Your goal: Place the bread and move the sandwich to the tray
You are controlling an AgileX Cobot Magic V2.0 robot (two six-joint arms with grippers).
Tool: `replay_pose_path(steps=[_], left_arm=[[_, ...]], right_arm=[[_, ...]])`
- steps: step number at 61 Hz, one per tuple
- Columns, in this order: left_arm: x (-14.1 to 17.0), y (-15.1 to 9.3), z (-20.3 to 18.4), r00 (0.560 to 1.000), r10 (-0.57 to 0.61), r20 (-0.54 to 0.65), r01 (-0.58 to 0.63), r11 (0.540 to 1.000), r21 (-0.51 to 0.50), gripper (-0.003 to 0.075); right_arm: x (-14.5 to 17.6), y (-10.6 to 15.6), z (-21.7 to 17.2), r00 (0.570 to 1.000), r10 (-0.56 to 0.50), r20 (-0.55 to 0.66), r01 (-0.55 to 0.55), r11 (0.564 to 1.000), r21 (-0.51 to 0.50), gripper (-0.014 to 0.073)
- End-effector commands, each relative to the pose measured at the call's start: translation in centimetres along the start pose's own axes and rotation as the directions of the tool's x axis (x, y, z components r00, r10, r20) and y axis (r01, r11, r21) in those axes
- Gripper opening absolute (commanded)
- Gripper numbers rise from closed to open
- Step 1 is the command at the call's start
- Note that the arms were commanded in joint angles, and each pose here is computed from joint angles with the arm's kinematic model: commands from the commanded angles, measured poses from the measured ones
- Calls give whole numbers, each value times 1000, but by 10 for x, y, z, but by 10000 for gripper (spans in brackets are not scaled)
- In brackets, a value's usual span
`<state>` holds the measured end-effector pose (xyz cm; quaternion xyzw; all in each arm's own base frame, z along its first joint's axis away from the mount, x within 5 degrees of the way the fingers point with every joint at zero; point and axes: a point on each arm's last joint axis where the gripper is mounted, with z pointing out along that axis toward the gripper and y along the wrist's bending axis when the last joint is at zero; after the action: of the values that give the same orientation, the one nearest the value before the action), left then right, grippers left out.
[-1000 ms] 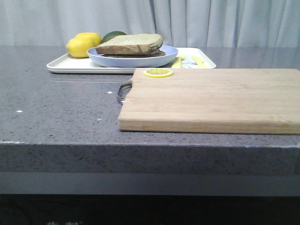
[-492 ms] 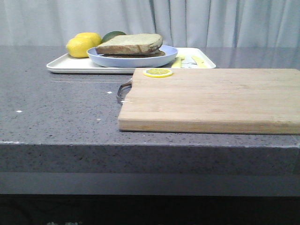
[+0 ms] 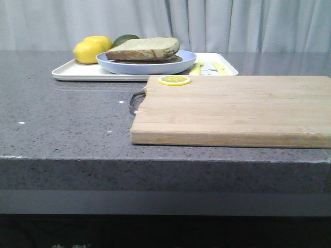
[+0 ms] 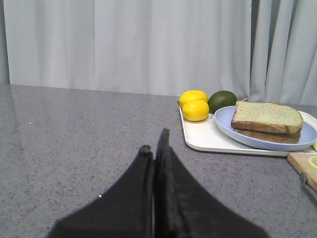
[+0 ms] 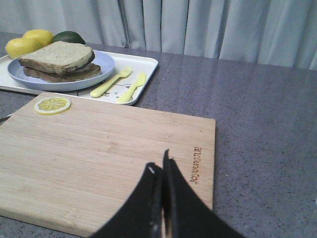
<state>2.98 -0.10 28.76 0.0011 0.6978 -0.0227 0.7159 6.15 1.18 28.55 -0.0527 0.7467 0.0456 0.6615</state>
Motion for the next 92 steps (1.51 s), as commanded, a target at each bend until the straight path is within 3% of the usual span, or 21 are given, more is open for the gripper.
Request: replay_pose_path(steps=[1,14,29,92], left_arm=[[3,0,-3,995,-25,97,24,1000,10,-19],[35,0,10,999,-37,23,37,999,9,-19],[80,2,23,998,-43,47,43,999,4,-19],[82,2,23,999,-43,30,43,999,3,-19]], right_arm=[[-14,-2,-2,996,-3,85,1,1000,25,-78],[-14,-2,-2,997,-3,82,1,1000,24,-78],[-14,-2,-2,997,-3,82,1,1000,24,-78],[-13,-2,-2,997,-3,80,1,1000,23,-78]])
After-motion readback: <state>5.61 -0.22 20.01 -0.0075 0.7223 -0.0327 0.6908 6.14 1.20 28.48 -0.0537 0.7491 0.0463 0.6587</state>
